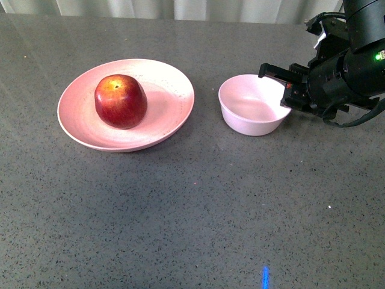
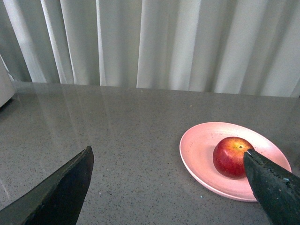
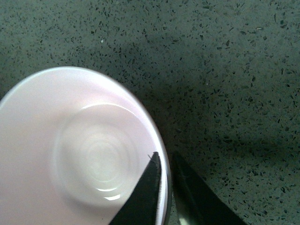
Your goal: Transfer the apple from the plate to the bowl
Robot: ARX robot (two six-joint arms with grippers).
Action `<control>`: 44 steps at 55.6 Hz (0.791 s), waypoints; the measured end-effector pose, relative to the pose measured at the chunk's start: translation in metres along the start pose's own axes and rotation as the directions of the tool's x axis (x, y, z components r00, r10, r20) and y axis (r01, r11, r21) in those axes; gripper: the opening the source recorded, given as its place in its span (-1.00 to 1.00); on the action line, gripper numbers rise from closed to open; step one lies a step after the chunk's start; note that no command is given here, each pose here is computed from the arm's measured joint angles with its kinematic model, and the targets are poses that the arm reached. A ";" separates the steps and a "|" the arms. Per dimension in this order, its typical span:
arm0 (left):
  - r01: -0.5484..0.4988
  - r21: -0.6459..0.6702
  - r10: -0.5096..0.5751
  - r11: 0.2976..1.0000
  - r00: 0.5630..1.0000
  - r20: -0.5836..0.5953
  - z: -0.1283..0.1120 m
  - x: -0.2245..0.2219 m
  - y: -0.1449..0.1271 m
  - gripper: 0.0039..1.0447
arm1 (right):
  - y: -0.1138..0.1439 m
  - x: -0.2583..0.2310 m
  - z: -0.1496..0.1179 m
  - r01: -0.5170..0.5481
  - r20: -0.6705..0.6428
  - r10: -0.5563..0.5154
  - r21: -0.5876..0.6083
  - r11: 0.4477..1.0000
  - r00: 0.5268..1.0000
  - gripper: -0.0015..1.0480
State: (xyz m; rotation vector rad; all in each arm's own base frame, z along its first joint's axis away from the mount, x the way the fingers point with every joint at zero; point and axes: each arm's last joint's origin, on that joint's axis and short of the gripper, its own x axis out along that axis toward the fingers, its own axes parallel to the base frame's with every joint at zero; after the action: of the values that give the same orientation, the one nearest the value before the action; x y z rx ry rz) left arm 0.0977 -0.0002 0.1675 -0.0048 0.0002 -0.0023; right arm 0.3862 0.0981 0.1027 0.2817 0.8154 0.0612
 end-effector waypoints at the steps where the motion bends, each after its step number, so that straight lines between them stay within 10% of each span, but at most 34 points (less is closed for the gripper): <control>1: 0.000 0.000 0.000 1.000 1.000 0.000 0.000 0.000 0.000 0.84 | 0.000 0.000 0.000 -0.003 0.003 0.003 0.000 1.000 1.000 -0.71; 29: 0.000 0.000 0.000 1.000 1.000 0.000 0.000 0.000 0.000 0.84 | -0.024 -0.094 0.021 -0.118 0.346 0.140 -0.083 0.990 0.928 0.84; 36: 0.000 0.000 0.000 1.000 1.000 0.000 0.000 0.000 0.000 0.84 | -0.041 -0.130 0.004 0.076 0.668 0.051 -0.160 0.984 0.742 0.45; 44: 0.000 0.000 0.000 1.000 1.000 0.000 0.000 0.000 0.000 0.84 | -0.055 -0.153 -0.023 0.132 0.723 0.058 -0.203 0.970 0.688 -0.02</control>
State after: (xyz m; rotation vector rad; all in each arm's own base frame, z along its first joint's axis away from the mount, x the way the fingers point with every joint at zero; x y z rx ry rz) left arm 0.0977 -0.0002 0.1674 -0.0048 0.0002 -0.0023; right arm 0.2614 0.0256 0.1814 0.0381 0.0022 0.0045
